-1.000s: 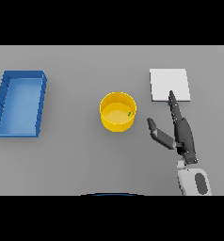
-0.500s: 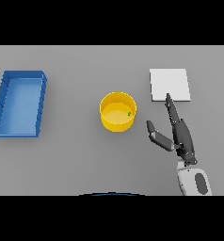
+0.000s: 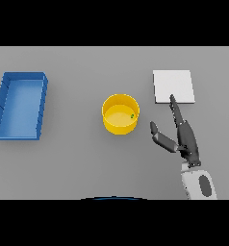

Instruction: Pick up the red beaker and tilt it to pour out 1 green nut into yellow bowl. Pick up the yellow bowl and place it on the metallic measuring scale.

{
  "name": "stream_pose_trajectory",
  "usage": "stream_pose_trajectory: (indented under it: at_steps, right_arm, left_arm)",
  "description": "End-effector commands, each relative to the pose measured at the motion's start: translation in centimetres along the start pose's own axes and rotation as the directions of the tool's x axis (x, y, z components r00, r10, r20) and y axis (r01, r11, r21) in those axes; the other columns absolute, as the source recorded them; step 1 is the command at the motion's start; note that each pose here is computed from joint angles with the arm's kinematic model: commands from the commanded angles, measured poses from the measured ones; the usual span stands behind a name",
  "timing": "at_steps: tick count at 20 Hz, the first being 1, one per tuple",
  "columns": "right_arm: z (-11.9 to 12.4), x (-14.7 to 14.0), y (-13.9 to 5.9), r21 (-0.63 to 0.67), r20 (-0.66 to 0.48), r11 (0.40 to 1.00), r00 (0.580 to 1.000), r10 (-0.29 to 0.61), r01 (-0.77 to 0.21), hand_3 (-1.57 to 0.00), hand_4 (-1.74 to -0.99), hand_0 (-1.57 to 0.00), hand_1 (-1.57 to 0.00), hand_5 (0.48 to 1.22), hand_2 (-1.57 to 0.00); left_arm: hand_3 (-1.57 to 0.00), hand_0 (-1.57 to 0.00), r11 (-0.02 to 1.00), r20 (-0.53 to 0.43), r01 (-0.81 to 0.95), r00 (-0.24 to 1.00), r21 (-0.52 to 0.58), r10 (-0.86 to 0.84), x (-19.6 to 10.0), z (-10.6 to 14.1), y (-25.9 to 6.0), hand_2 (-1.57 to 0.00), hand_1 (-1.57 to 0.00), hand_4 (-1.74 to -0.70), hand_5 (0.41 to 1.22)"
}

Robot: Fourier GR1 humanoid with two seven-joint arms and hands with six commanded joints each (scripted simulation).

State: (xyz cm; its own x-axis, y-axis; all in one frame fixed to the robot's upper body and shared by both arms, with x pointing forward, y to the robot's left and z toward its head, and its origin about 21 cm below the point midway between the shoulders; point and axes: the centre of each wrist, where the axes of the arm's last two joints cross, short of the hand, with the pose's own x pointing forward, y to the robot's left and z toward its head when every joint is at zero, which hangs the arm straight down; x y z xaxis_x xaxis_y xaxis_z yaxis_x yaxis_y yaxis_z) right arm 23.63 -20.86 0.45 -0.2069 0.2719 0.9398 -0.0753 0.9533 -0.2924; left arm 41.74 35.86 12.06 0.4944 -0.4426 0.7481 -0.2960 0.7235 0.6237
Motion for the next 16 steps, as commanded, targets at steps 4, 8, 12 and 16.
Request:
stream_pose_trajectory:
  at_steps: [4, 8, 12, 16]
  right_arm:
    - [0.2, 0.1, 0.0, 0.008, 0.022, 1.0, 1.0, -0.016, 0.015, 0.0, -1.177, 0.0, 0.0, 0.686, 0.0]
    - [-0.1, 0.7, 0.2, 0.001, 0.01, 1.0, 1.0, -0.015, 0.015, 0.0, -1.165, 0.0, 0.0, 0.678, 0.0]
    - [0.0, 0.3, -0.1, -0.004, 0.011, 1.0, 1.0, 0.003, -0.002, 0.0, -1.161, 0.0, 0.0, 0.669, 0.0]
    - [0.2, 0.4, 0.0, -0.002, 0.021, 1.0, 1.0, -0.012, 0.012, 0.0, -1.147, 0.0, 0.0, 0.68, 0.0]
  left_arm:
    - [-1.39, -1.57, 1.0, -0.067, -0.012, 0.998, -0.012, 0.011, -2.5, 2.2, -1.0, -1.57, -1.57, -1.74, 1.15]
    - [-1.41, -1.57, 0.992, -0.107, 0.016, 0.994, -0.123, -0.03, -3.3, 4.1, -1.1, -1.57, -1.57, -1.66, 0.888]
    - [-0.88, -1.25, 0.953, 0.034, 0.101, 0.995, -0.285, -0.096, -3.9, 5.7, -0.2, -1.05, -1.1, -1.03, 0.714]
    - [-0.36, -0.51, 0.922, 0.047, 0.175, 0.984, -0.346, -0.169, -4.1, 5.8, 0.7, -0.43, -0.45, -0.78, 0.656]
